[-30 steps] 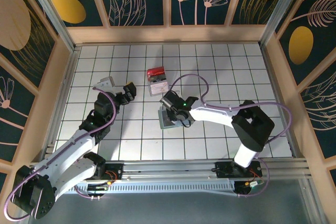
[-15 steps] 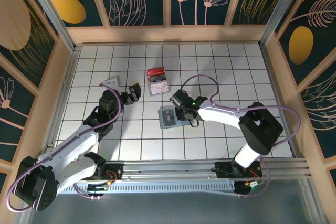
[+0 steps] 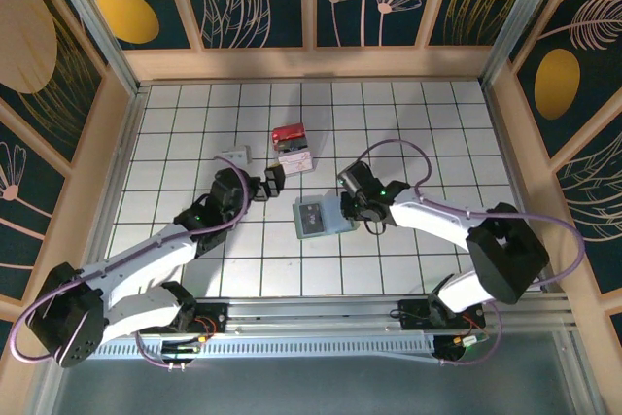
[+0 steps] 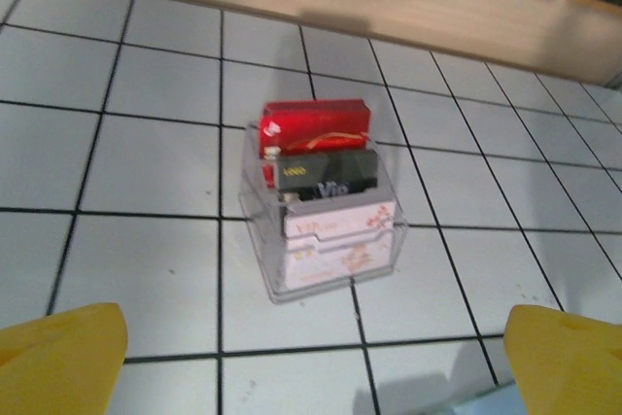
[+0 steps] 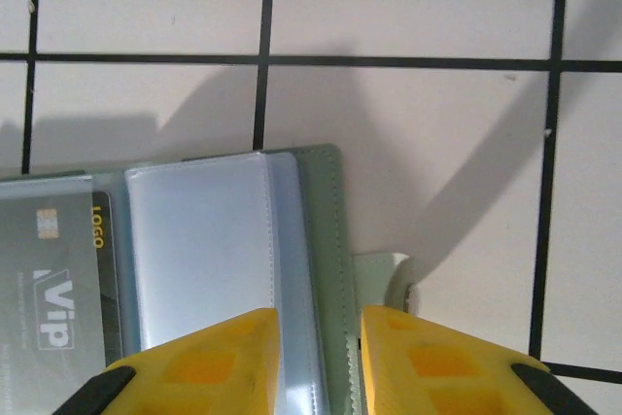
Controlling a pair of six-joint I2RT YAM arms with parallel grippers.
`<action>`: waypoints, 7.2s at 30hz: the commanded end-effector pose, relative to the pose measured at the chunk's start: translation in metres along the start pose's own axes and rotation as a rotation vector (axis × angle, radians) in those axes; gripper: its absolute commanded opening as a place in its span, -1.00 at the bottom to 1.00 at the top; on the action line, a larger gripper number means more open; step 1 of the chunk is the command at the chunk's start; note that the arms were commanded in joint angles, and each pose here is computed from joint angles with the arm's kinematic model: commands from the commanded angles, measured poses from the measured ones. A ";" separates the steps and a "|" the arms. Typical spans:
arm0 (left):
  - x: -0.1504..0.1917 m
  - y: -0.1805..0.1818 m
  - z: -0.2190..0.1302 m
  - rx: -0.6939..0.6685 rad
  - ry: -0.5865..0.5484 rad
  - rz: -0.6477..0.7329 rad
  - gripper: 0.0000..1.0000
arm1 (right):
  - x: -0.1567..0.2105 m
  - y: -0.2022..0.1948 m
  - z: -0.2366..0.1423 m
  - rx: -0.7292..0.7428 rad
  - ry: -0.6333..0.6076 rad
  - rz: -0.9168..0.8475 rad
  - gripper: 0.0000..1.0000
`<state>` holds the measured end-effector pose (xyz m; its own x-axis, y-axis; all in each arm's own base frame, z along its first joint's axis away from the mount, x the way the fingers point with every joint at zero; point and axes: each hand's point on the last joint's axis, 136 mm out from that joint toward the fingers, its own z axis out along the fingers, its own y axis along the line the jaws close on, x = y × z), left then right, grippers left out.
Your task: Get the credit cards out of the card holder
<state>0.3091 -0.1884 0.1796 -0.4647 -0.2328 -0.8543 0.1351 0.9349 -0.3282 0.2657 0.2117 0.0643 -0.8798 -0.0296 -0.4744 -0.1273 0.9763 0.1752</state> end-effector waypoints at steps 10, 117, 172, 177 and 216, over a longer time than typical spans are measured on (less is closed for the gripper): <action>0.046 -0.006 -0.008 -0.236 0.094 -0.115 0.97 | -0.035 0.021 -0.050 -0.179 -0.133 -0.003 -0.50; 0.223 0.017 0.030 -0.279 0.710 0.047 0.49 | 0.018 0.106 0.007 -0.624 0.256 0.133 -0.69; 0.196 0.034 0.044 -0.374 0.660 0.173 0.51 | 0.023 0.071 0.010 -0.590 0.223 0.230 -0.91; 0.179 0.023 0.050 -0.362 0.628 0.186 0.49 | 0.021 0.072 0.015 -0.604 0.218 0.247 -0.91; 0.181 0.004 0.055 -0.285 0.657 0.169 0.52 | 0.017 0.076 0.013 -0.676 0.229 0.304 -0.74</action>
<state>0.2809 -0.2534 0.0181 -0.8754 0.0154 -0.4832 0.0579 0.9956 -0.0731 0.2474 0.2865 0.0548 -0.9829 0.1063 -0.1501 -0.0490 0.6352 0.7708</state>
